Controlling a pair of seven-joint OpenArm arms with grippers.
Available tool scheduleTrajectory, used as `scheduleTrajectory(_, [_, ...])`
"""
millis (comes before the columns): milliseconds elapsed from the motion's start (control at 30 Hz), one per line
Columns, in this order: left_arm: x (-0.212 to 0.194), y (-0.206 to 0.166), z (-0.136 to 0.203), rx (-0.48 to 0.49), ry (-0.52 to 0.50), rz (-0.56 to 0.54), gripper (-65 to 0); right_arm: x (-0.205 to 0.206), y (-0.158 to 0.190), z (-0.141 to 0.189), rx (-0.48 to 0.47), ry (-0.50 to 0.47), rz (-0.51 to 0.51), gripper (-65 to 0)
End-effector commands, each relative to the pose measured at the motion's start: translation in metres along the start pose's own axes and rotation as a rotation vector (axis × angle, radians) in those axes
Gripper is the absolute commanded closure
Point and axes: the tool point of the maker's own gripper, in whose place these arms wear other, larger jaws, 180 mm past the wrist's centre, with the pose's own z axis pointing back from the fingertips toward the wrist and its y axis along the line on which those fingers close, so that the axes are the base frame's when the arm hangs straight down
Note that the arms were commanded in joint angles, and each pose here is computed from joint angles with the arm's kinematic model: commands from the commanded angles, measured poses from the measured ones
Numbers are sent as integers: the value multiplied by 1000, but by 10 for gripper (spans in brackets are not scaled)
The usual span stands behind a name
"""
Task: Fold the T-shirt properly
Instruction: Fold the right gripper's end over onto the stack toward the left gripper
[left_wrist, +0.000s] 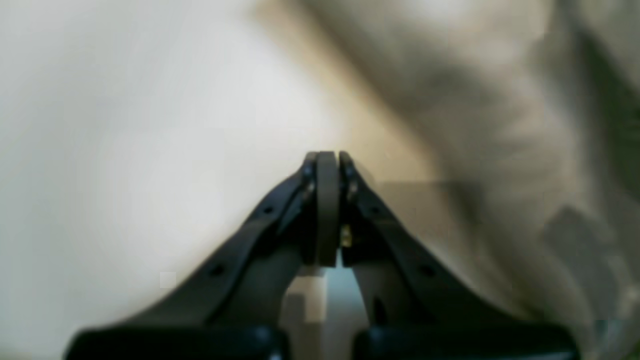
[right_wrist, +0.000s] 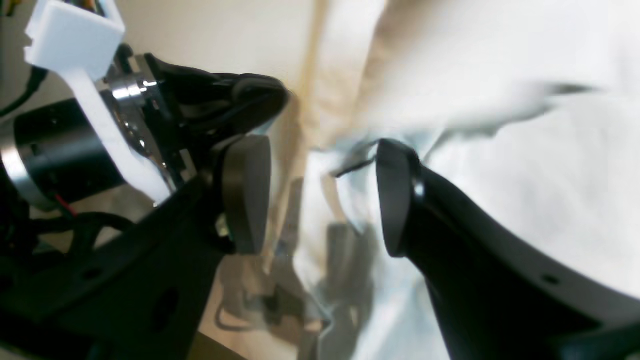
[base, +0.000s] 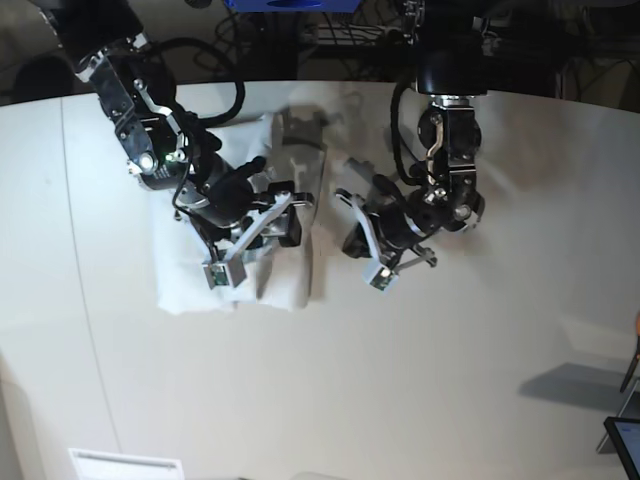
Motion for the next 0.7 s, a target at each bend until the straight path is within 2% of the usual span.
scheduleTrajectory(0, [7,15,9,49,-10,-11,0,20,13,1,41,-62,24,-326])
scheduleTrajectory(167, [5,42,32,124,-14,-46,0,27,25,0,73,-77,29,-325])
scheduleTrajectory(300, [2,51,53,168,-11,-100,0,32,16,4,54,-94,51,-322])
scheduleTrajectory(400, [-4,53,67,193,-1,-140,0,40,10,7,41,-135,63,-241])
scheduleTrajectory(533, [-13,52,83,214,18,-187,0,44,-1,10,17,-170,82,-23])
scheduleTrajectory(600, [-18,49,90,218,28,-207,0,36,-8,11,-4,-151,69,-17])
scheduleTrajectory(667, [-21,45,98,221,32,-227,0,22,-20,11,-50,-120,15,-19])
